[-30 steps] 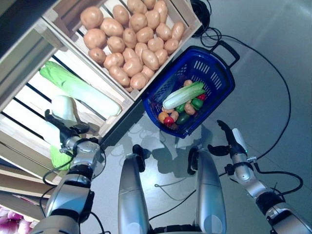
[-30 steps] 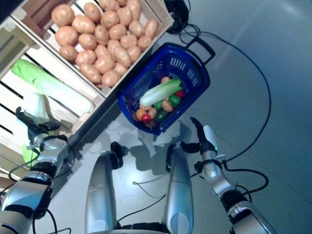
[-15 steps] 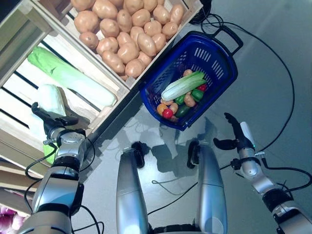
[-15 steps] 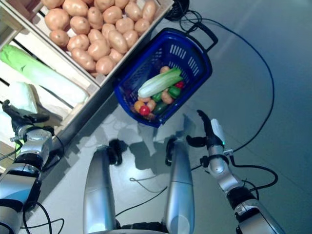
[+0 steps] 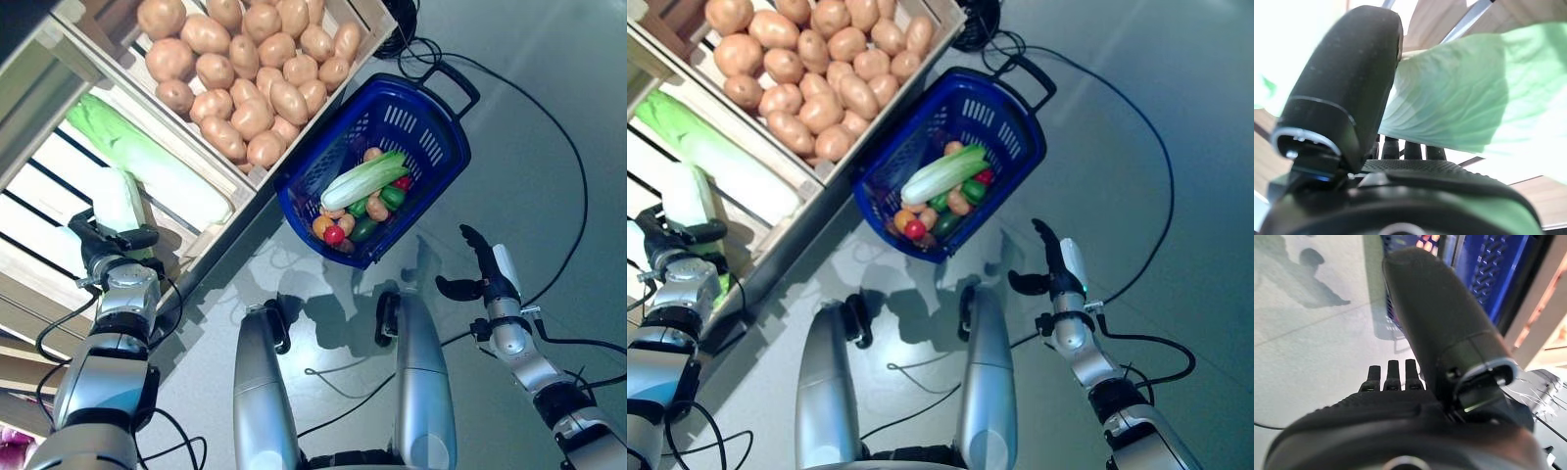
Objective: Put vegetables into the basket
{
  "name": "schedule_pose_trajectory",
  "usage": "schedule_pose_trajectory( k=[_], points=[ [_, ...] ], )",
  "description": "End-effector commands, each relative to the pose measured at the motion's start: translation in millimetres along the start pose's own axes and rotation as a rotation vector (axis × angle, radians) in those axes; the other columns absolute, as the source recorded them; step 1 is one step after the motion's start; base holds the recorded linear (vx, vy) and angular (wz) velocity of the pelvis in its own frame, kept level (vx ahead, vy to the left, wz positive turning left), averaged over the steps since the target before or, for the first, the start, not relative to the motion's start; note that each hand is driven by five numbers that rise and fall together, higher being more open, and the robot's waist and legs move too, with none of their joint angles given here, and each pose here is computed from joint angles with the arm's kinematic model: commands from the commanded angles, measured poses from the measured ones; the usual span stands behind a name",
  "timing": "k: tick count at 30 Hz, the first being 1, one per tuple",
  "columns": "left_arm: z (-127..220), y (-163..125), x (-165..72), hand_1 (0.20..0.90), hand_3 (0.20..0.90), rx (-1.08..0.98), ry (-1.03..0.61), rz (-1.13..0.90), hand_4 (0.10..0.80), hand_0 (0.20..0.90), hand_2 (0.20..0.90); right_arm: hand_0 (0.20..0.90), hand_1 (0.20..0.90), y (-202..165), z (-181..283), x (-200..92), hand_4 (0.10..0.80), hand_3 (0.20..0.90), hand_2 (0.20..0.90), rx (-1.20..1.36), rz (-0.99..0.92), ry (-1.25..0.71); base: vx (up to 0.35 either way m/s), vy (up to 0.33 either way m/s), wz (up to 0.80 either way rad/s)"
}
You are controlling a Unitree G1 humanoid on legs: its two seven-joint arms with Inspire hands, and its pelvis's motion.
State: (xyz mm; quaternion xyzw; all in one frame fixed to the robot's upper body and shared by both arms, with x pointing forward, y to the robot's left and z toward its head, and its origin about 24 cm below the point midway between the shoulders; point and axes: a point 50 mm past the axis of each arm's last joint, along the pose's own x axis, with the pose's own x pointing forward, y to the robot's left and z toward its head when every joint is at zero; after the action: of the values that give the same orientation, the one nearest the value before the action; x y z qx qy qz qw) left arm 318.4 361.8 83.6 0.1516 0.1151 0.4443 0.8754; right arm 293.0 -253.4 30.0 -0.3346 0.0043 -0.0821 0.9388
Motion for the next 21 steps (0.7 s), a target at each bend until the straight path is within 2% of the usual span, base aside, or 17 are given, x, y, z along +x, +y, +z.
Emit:
schedule_pose_trajectory(
  k=[1, 9, 16, 21],
  points=[
    [7.4, 28.0, 6.1, 0.3, 0.3, 0.0, -0.151, 0.078, 0.4, 0.3, 0.3, 0.9, 0.9, -16.9, 27.1, 7.2, 0.8, 0.9, 0.9, 0.122, -0.067, -0.139, 0.078, -0.042, -0.04],
    [-18.6, 19.3, -16.8, 0.3, 0.3, -0.004, -0.249, 0.037, 0.4, 0.3, 0.3, 0.9, 0.9, 7.6, 9.6, -18.8, 0.8, 0.9, 0.9, 0.154, -0.009, -0.095, 0.107, -0.052, -0.01],
    [-68.2, 11.6, -63.3, 0.3, 0.3, -0.061, -0.264, -0.012, 0.4, 0.3, 0.3, 0.9, 0.9, 45.2, -2.2, -55.7, 0.8, 0.9, 0.9, 0.288, 0.099, -0.017, 0.203, -0.06, 0.02],
    [-62.5, 14.7, -76.8, 0.3, 0.3, -0.109, -0.358, -0.083, 0.4, 0.3, 0.3, 0.9, 0.9, 49.7, 2.6, -62.2, 0.8, 0.9, 0.9, 0.379, 0.146, -0.039, 0.148, -0.061, 0.09]
  ],
)
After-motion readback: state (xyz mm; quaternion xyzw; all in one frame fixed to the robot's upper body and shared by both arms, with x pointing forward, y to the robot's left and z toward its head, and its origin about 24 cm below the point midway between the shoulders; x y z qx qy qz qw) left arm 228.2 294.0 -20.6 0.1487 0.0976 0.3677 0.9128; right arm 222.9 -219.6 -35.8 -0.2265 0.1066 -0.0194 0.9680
